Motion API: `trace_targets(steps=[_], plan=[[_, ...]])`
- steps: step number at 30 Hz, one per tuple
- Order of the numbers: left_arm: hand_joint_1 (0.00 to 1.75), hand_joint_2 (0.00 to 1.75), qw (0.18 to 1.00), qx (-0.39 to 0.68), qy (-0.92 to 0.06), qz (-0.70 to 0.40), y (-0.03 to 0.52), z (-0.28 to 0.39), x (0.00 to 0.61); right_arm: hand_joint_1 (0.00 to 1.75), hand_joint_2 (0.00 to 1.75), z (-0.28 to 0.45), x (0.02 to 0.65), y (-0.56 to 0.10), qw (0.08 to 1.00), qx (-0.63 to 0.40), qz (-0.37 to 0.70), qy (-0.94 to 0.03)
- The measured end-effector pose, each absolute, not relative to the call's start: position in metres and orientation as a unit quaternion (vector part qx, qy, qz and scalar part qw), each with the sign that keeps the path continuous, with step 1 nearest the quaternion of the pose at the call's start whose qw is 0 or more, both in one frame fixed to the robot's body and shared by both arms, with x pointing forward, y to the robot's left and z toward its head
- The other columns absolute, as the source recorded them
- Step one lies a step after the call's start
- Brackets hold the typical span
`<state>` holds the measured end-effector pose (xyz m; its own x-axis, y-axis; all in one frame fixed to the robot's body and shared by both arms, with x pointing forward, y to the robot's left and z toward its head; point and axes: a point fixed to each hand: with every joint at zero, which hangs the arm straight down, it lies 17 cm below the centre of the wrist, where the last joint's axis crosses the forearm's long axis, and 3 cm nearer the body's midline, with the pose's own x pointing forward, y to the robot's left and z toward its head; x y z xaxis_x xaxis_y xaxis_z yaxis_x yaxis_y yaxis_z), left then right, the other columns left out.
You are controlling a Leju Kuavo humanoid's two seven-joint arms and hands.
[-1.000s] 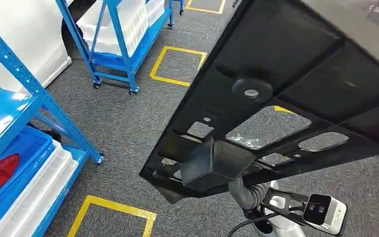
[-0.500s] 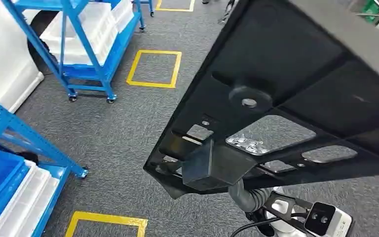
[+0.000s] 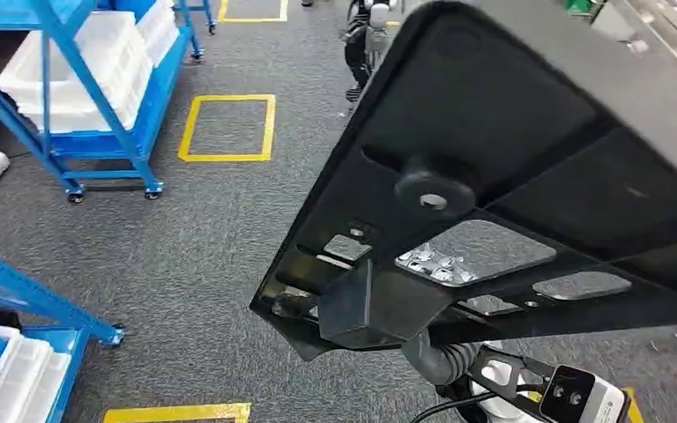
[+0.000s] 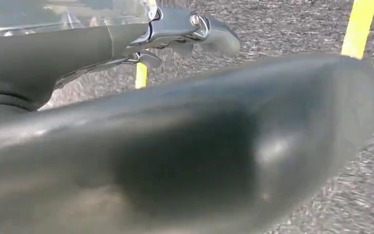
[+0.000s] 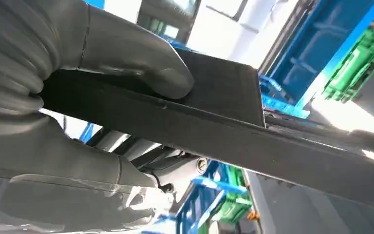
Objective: Take the parts from the cabinet and place them on the table.
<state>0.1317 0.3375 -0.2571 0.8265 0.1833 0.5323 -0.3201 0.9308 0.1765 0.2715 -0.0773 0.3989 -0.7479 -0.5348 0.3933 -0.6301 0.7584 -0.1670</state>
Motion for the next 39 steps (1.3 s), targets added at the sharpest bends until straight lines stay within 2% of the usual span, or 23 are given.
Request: trace_targets(steps=[16,39], plan=[[0.0,0.0,0.951,0.11,-0.255,0.137,0.324,-0.259,0.131,1.75,1.75,0.376,0.311,-0.072,0.205,0.3,0.159,-0.918],[0.0,0.0,0.953,0.1,-0.245,0.145,0.319,-0.261,0.129,1.75,1.75,0.376,0.319,-0.081,0.21,0.297,0.153,-0.919]])
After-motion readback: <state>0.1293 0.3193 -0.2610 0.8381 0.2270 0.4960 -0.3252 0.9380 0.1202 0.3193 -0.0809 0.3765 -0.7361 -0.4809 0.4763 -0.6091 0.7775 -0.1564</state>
